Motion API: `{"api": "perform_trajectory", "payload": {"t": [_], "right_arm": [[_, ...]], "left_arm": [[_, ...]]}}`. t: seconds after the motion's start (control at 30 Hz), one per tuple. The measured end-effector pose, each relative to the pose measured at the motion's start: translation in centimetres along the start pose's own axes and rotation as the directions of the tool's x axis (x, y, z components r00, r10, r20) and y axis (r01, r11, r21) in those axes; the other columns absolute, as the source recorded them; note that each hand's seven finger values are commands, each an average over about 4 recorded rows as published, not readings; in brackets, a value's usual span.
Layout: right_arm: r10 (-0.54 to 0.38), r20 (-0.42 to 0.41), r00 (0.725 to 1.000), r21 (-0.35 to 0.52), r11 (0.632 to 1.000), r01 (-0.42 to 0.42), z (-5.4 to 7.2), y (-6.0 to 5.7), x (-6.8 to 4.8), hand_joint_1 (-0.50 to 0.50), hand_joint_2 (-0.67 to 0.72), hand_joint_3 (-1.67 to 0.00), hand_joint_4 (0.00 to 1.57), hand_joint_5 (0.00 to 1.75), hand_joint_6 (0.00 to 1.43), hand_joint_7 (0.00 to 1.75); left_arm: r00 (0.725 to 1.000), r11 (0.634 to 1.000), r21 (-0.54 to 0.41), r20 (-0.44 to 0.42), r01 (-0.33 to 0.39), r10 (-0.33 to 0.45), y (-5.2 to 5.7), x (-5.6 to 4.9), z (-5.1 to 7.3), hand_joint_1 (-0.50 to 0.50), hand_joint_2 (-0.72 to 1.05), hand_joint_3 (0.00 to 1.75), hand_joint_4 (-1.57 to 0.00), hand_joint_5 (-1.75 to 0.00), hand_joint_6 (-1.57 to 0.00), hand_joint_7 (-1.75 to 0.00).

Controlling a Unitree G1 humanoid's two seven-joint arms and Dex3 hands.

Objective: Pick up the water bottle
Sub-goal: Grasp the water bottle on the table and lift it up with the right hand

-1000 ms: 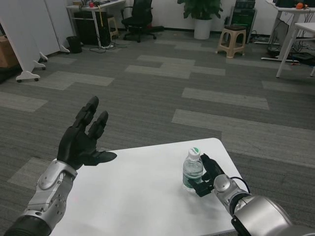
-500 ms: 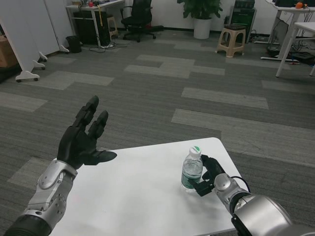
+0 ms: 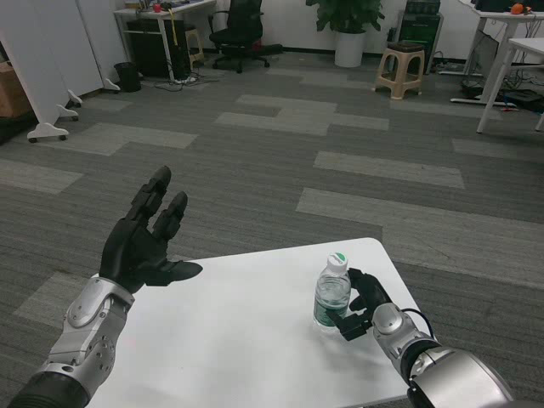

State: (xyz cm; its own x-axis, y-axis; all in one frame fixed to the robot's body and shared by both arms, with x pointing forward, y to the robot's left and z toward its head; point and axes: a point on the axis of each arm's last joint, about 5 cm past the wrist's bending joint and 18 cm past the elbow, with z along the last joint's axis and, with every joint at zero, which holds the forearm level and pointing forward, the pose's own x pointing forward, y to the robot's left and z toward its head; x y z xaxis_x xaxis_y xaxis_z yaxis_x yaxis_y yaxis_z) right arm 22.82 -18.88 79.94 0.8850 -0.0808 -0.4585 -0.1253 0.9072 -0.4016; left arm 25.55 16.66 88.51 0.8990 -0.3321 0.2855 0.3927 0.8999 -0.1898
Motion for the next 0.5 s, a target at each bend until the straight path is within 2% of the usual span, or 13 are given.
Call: {"api": "perform_trajectory", "payload": {"t": [0.13, 0.3, 0.5], "right_arm": [[-0.001, 0.043, 0.999, 0.014, 1.000, 0.001, 0.0, -0.2, -0.3, -0.43, -0.41, -1.35, 0.86, 1.65, 1.31, 0.98], [-0.030, 0.094, 0.995, 0.043, 0.999, 0.026, 0.2, -1.2, -0.4, -0.46, -0.41, -1.35, 0.76, 1.65, 1.31, 0.98], [-0.050, 0.147, 0.988, 0.057, 0.997, 0.042, 0.5, -2.1, -0.7, -0.46, -0.41, -1.35, 0.71, 1.65, 1.31, 0.98]], "left_arm": [[1.000, 1.000, -0.001, 0.000, -0.001, 0.001, 0.0, 0.0, 0.0, -0.50, 0.25, 0.07, 0.00, 0.00, 0.00, 0.00], [1.000, 1.000, -0.001, 0.000, -0.001, 0.001, 0.0, -0.1, 0.0, -0.50, 0.25, 0.09, 0.00, 0.00, 0.00, 0.00], [1.000, 1.000, -0.001, 0.000, -0.001, 0.001, 0.0, -0.1, 0.0, -0.50, 0.25, 0.09, 0.00, 0.00, 0.00, 0.00]]}}
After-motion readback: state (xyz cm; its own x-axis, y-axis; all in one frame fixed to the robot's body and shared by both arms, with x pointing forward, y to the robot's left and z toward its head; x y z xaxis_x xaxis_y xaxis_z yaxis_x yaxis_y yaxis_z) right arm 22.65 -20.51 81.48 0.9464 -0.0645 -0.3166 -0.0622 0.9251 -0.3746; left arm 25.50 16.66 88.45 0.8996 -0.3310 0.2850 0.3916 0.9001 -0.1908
